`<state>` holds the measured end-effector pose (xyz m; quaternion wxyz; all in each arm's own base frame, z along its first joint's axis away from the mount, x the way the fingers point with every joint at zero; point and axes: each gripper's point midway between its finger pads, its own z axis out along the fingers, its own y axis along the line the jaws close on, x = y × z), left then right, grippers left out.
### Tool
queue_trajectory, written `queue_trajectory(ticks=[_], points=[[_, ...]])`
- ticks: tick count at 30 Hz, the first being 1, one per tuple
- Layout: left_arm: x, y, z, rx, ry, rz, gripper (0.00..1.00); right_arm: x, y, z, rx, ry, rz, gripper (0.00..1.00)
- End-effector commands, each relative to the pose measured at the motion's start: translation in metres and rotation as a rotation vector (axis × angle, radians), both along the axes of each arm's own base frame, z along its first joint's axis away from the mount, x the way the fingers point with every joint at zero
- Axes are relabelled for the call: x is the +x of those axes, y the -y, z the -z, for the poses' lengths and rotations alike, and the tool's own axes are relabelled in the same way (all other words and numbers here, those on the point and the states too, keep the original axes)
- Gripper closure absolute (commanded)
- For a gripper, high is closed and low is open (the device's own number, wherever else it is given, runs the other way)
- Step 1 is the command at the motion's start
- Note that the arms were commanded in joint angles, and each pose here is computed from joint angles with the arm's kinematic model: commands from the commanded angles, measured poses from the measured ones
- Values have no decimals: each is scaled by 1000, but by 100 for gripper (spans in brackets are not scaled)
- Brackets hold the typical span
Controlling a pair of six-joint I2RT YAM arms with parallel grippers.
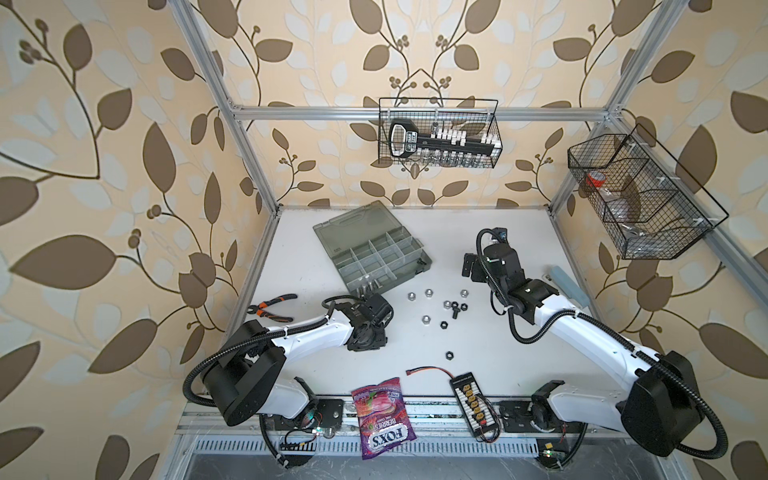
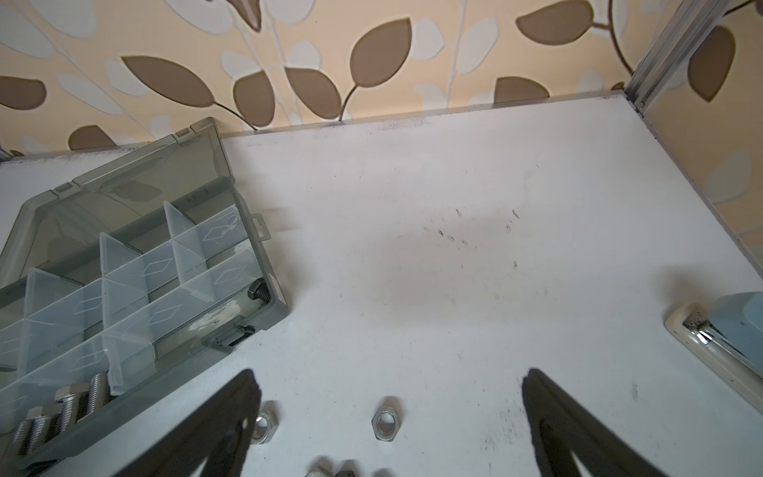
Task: Sort the screws and nuts into containers
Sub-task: Pick up the screw from the bottom-center of the table.
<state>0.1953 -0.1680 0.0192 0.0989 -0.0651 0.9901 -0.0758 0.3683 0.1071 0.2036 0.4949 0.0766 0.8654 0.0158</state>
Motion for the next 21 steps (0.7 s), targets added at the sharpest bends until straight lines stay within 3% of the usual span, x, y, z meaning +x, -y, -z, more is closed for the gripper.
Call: queue_trajectory(ticks=[1, 15, 21], points=[[0, -6, 3, 44, 6, -3, 76, -3, 5, 0, 4, 13, 21, 0], [7, -5, 11, 90, -2, 9, 75, -3, 4, -1, 8, 16, 19, 0], [9, -8, 12, 104, 4, 1, 85, -3, 5, 0, 4, 15, 23, 0]])
